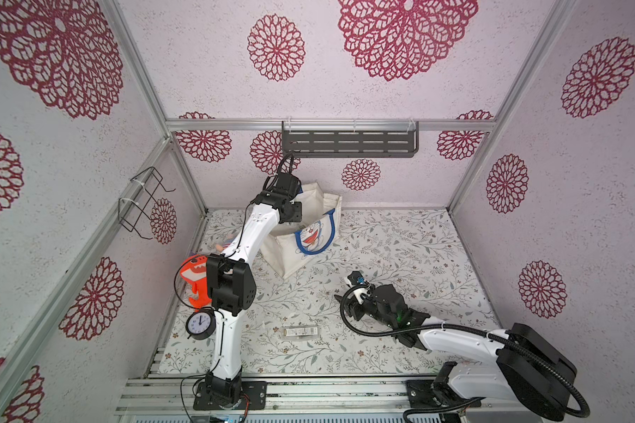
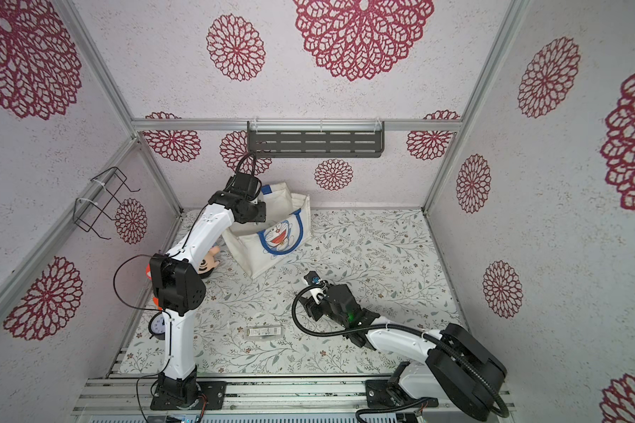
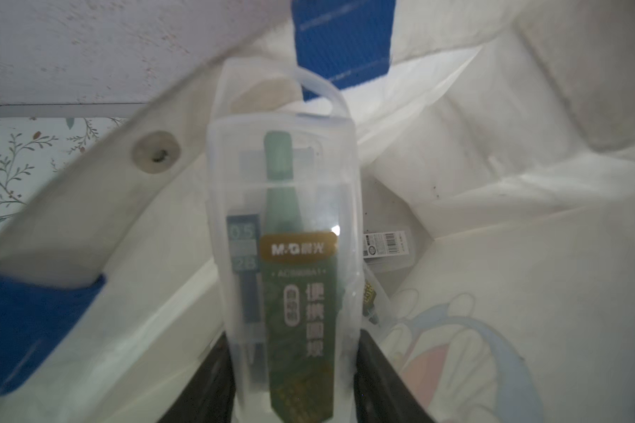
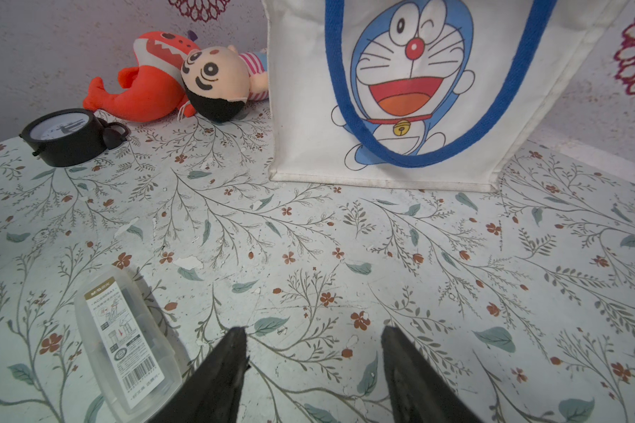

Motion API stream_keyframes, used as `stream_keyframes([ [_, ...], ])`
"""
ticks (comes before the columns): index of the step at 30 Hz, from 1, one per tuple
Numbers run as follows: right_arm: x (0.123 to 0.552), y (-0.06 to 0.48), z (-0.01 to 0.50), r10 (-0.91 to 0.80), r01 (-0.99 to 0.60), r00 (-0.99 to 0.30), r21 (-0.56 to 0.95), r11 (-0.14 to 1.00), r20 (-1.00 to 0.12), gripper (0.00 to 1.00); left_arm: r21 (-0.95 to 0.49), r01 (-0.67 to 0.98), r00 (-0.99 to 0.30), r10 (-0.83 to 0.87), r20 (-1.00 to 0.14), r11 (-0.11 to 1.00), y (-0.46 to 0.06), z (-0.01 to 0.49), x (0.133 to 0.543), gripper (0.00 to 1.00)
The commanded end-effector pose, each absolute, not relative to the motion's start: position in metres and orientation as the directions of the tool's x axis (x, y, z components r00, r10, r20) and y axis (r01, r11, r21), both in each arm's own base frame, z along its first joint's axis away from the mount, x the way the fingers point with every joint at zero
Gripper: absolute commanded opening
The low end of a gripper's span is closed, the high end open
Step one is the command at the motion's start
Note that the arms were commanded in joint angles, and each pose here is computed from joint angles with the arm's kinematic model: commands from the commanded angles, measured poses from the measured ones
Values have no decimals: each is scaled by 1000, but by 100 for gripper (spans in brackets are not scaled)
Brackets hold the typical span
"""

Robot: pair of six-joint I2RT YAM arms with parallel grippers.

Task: Put the compass set into the canvas bag
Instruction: Place the compass set in the canvas bag.

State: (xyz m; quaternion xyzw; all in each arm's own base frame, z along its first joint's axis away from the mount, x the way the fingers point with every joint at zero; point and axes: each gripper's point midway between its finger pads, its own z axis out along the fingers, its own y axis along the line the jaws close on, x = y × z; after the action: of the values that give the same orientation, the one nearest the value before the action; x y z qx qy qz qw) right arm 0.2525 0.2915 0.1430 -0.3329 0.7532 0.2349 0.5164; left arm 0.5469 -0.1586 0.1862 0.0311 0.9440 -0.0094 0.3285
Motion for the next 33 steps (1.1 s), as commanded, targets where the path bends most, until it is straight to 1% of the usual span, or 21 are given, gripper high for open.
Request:
stream_keyframes([
  [1, 257, 298, 153, -234, -744, -225, 12, 668, -946, 62, 75, 165, -739, 174, -650, 983, -172, 186, 550, 25],
  [6, 257, 301, 147, -243, -750, -237, 18, 661, -941, 62, 115, 226, -769, 250, -588, 967, -179, 155, 539, 25],
  [12, 259, 300, 145, -253, -745, -239, 10, 667, -938, 63, 166, 236, -833, 288, -473, 957, -165, 124, 514, 24],
  [14, 258, 301, 144, -255, -745, -240, 10, 667, -937, 63, 171, 245, -845, 296, -445, 954, -160, 119, 504, 25],
  [19, 259, 302, 139, -268, -747, -250, 9, 665, -930, 63, 161, 285, -886, 323, -331, 945, -148, 102, 475, 25],
  [21, 259, 302, 138, -271, -746, -252, 8, 666, -929, 63, 154, 294, -890, 329, -314, 943, -148, 98, 469, 26],
  [24, 260, 302, 138, -271, -747, -253, 9, 665, -929, 63, 157, 293, -889, 329, -318, 943, -147, 97, 468, 36],
  [26, 260, 303, 136, -275, -747, -256, 9, 664, -927, 63, 165, 283, -888, 323, -328, 945, -146, 100, 471, 45],
  [30, 260, 303, 135, -279, -747, -259, 9, 664, -925, 64, 171, 255, -880, 301, -368, 952, -144, 114, 481, 58],
  [33, 260, 303, 135, -282, -747, -259, 7, 665, -924, 64, 169, 247, -869, 296, -396, 954, -146, 128, 486, 65],
])
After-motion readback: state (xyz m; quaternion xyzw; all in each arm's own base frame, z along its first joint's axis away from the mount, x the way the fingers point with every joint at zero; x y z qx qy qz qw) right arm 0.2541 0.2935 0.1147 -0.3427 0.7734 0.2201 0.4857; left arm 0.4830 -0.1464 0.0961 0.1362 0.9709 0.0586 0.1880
